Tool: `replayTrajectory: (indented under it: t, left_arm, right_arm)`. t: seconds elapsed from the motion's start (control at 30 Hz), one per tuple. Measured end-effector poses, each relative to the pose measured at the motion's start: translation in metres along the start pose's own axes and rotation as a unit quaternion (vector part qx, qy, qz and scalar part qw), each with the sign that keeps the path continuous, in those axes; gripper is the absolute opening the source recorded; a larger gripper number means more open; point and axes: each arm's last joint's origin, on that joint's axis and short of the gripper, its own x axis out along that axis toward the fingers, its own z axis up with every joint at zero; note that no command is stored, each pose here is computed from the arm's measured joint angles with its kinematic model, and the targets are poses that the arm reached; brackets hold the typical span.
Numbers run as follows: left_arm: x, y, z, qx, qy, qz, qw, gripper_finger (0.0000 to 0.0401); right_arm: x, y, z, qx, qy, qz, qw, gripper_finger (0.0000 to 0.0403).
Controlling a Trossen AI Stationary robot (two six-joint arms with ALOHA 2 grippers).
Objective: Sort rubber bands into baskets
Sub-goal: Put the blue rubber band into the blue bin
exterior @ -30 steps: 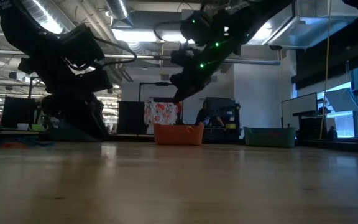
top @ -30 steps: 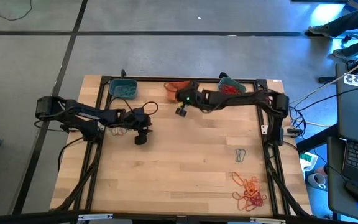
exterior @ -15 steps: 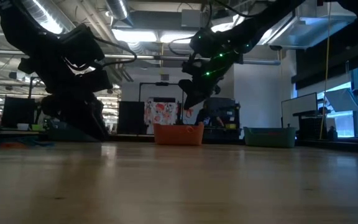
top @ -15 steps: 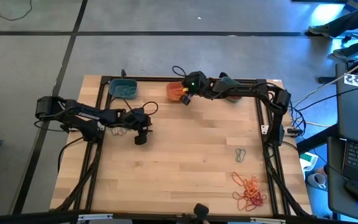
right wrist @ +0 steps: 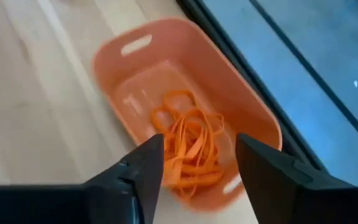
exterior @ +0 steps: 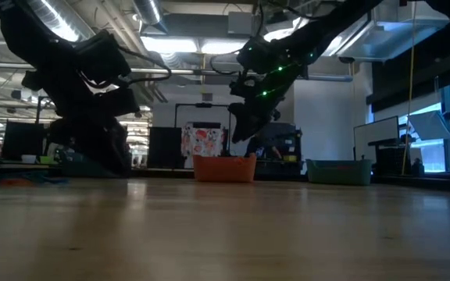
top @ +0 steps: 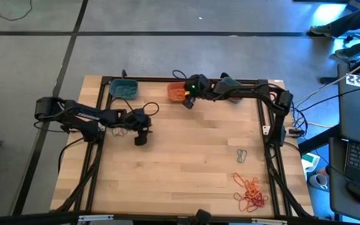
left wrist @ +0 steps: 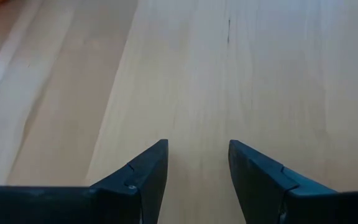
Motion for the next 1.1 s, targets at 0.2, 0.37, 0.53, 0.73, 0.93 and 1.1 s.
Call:
replayTrajectory:
  t: [0.2,0.37,0.53,0.73,0.93,1.1]
  left_arm:
    - [-0.024,-0.004,-0.001,-0.027,0.063,-0.004,0.998,0.0166]
    - [-0.044,-0.002,-0.003,-0.085,0.09,0.041,0.991,0.0166]
    - [-0.05,0.0,-0.009,-0.171,0.103,0.096,0.975,0.0166]
    - [-0.044,0.001,-0.019,-0.207,0.147,0.138,0.957,0.0166]
    - [-0.033,0.0,-0.024,-0.213,0.186,0.144,0.948,0.0166]
    - [-0.029,0.0,-0.025,-0.218,0.196,0.147,0.945,0.0166]
  right_arm:
    - [-0.039,0.028,0.006,-0.033,0.002,0.037,0.999,0.0188]
    - [-0.06,0.059,-0.002,-0.073,0.031,0.066,0.995,0.0175]
    - [-0.067,0.093,-0.022,-0.102,0.053,0.093,0.989,0.0172]
    - [-0.074,0.124,-0.048,-0.114,0.077,0.117,0.984,0.0172]
    - [-0.08,0.142,-0.067,-0.116,0.093,0.12,0.982,0.0172]
    - [-0.084,0.151,-0.076,-0.113,0.096,0.11,0.983,0.0172]
